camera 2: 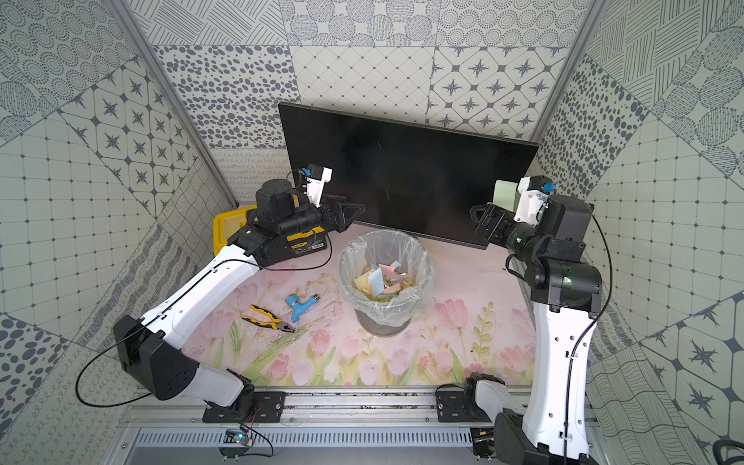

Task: Remove the sticky note from the monitor
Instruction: Tear off the sticky note from the monitor, then place the sticky note in the trash bin.

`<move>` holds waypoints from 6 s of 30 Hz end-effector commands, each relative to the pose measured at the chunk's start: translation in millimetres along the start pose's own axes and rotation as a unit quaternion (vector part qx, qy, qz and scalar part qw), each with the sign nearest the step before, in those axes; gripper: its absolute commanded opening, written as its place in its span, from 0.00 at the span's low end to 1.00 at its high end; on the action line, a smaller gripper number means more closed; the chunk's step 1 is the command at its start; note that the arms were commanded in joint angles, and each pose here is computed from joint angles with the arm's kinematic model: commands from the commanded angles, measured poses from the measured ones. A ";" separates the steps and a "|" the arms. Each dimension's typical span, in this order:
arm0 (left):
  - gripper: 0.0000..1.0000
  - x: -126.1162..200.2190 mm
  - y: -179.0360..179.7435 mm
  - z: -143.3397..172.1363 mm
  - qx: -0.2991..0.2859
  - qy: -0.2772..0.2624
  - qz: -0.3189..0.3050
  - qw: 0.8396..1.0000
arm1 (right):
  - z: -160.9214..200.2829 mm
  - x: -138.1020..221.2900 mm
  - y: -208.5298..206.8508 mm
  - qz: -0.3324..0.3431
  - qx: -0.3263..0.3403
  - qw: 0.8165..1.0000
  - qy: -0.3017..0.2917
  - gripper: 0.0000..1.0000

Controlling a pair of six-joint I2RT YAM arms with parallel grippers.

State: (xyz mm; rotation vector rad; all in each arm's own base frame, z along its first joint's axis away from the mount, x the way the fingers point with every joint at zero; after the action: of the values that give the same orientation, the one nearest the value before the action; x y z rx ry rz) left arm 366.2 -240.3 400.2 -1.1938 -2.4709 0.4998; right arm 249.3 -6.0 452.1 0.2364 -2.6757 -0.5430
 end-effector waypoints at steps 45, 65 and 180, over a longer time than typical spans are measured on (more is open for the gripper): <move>1.00 -73.0 6.9 27.3 0.023 0.084 0.033 0.996 | -26.0 -67.1 -102.7 -0.141 -0.266 0.951 -0.070 0.64; 1.00 -77.1 10.5 29.2 0.026 0.087 0.027 0.995 | -38.4 -67.3 -84.5 -0.174 -0.220 0.957 -0.079 0.10; 0.57 55.5 12.7 123.5 0.169 0.258 -0.022 0.951 | 226.0 -113.8 142.0 -0.171 0.333 0.825 0.424 0.28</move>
State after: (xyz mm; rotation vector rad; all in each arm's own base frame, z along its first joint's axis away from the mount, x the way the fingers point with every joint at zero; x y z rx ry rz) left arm 285.5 -205.7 294.1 -0.9423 -1.8787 0.4957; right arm 244.4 229.5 275.4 0.9545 -1.8090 0.3144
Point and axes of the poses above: each gripper's point midway between its finger pads, its own x axis back along the fingers, its own y axis along the line the jaws close on, z = x × y, the point moved 5 cm from there along x, back along the fingers, and after that the axes turned 6 degrees about x, right-handed, at the moved point
